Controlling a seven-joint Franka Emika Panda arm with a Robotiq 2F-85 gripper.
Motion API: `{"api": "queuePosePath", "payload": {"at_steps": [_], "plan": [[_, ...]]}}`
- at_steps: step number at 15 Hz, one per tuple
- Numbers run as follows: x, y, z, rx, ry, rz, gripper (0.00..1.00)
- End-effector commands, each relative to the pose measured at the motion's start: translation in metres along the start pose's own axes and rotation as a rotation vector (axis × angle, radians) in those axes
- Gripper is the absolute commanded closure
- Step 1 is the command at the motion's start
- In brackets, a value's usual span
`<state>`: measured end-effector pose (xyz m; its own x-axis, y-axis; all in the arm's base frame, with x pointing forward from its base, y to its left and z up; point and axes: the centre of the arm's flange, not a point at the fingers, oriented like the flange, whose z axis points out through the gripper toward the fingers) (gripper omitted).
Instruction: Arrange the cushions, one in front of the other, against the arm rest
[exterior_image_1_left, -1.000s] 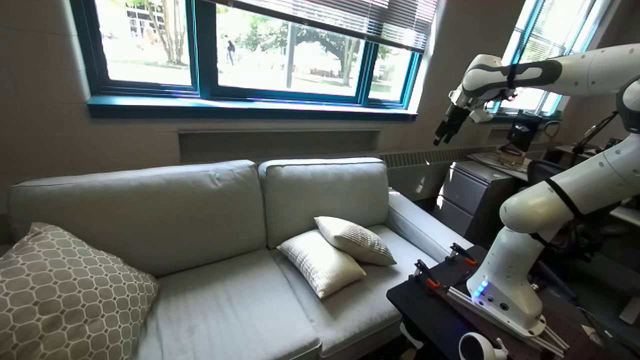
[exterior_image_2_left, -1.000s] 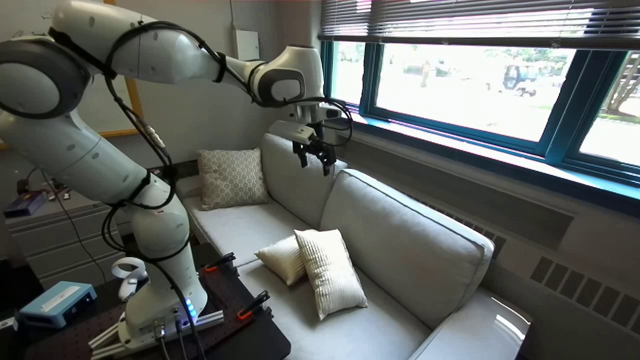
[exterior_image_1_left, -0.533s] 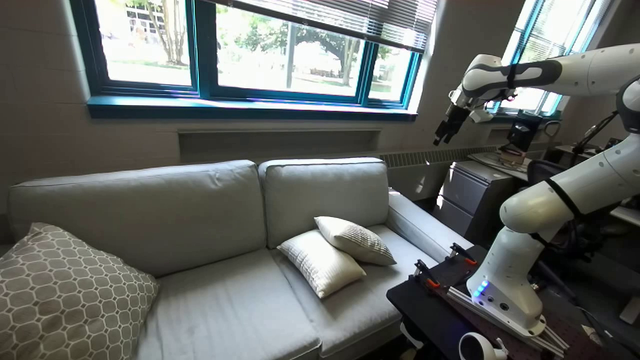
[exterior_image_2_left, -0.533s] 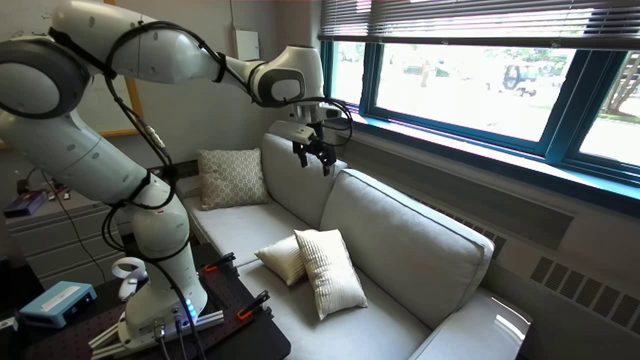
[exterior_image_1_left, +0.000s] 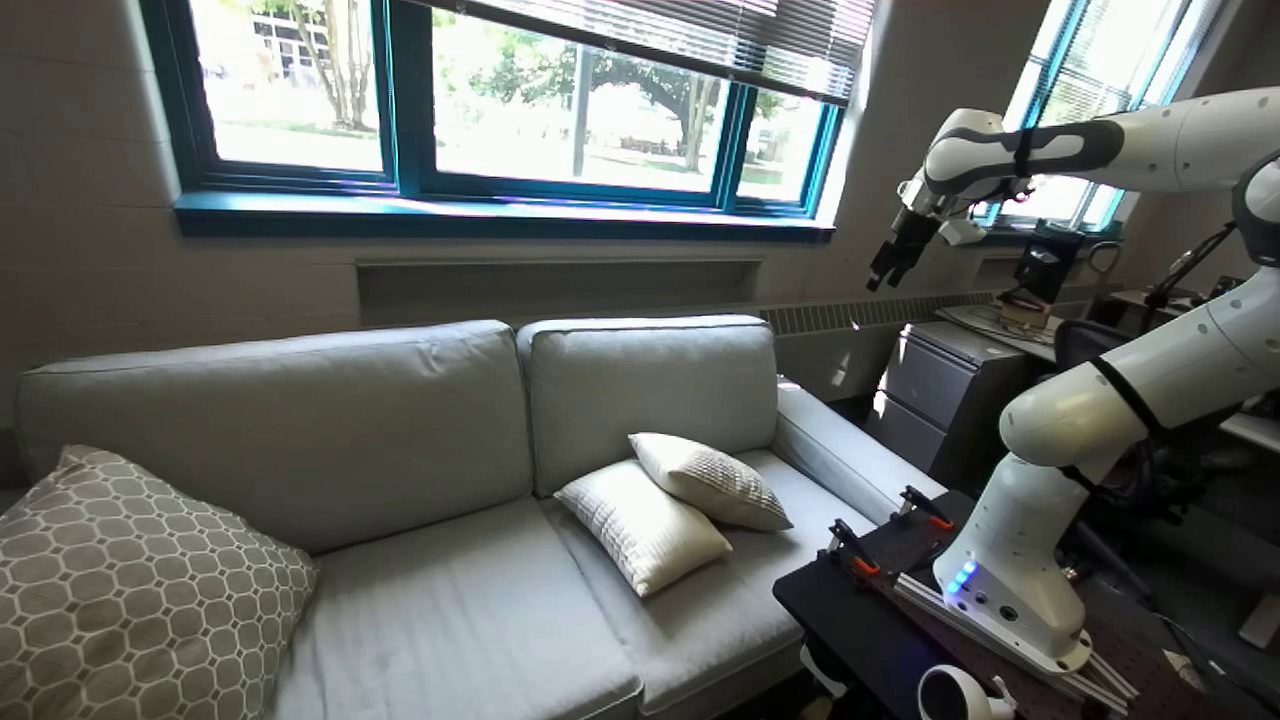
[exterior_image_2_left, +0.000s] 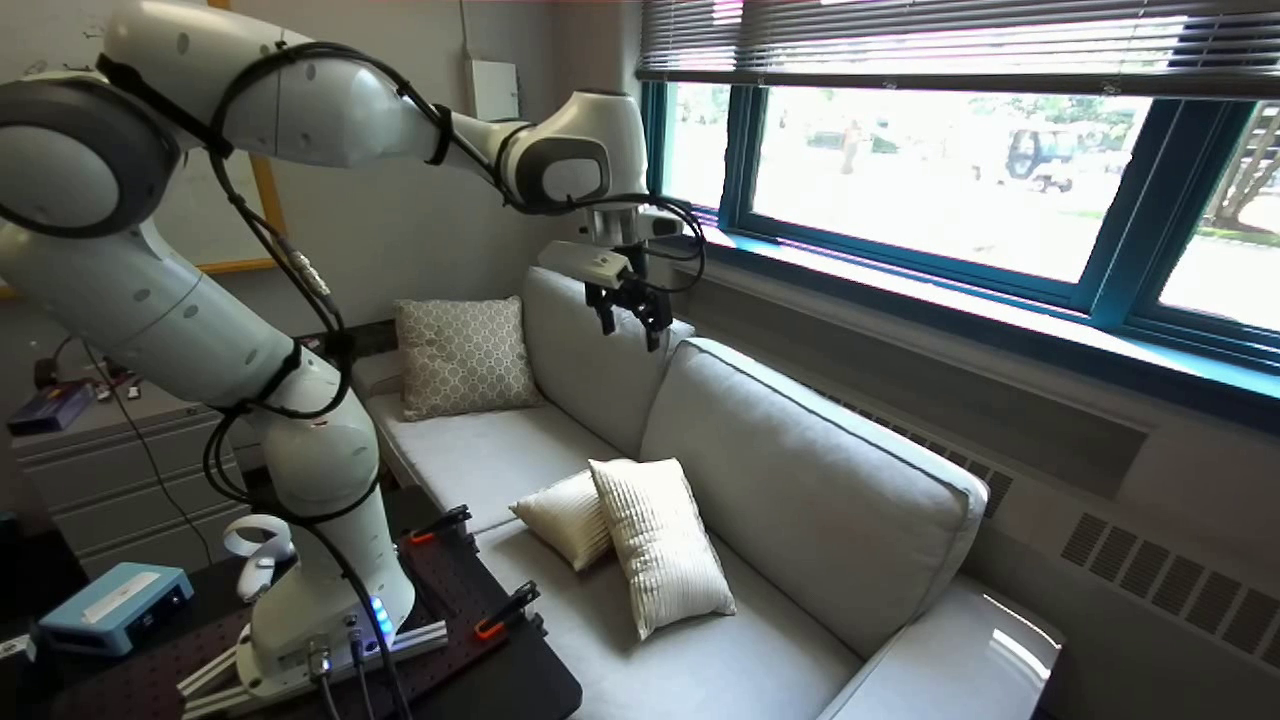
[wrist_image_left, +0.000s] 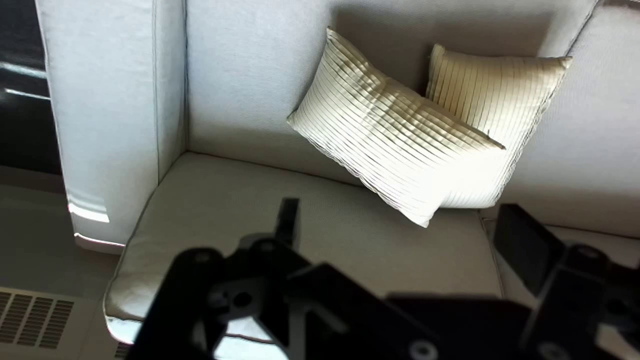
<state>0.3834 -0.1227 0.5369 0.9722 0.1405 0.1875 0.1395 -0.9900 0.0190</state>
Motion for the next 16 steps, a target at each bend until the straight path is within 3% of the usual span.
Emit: {"api": "queuePosePath", "payload": {"at_steps": [1,8,12,16], "plan": [[0.0,0.0,0.0,0.0,0.0,0.0,0.0],[0.005,0.001,0.004,0.004,-0.002,0.006,0.0],[0.04,0.004,0.037,0.025,0.008,0.028,0.0],[0.092,0.007,0.086,0.132,0.049,0.088,0.0]]}}
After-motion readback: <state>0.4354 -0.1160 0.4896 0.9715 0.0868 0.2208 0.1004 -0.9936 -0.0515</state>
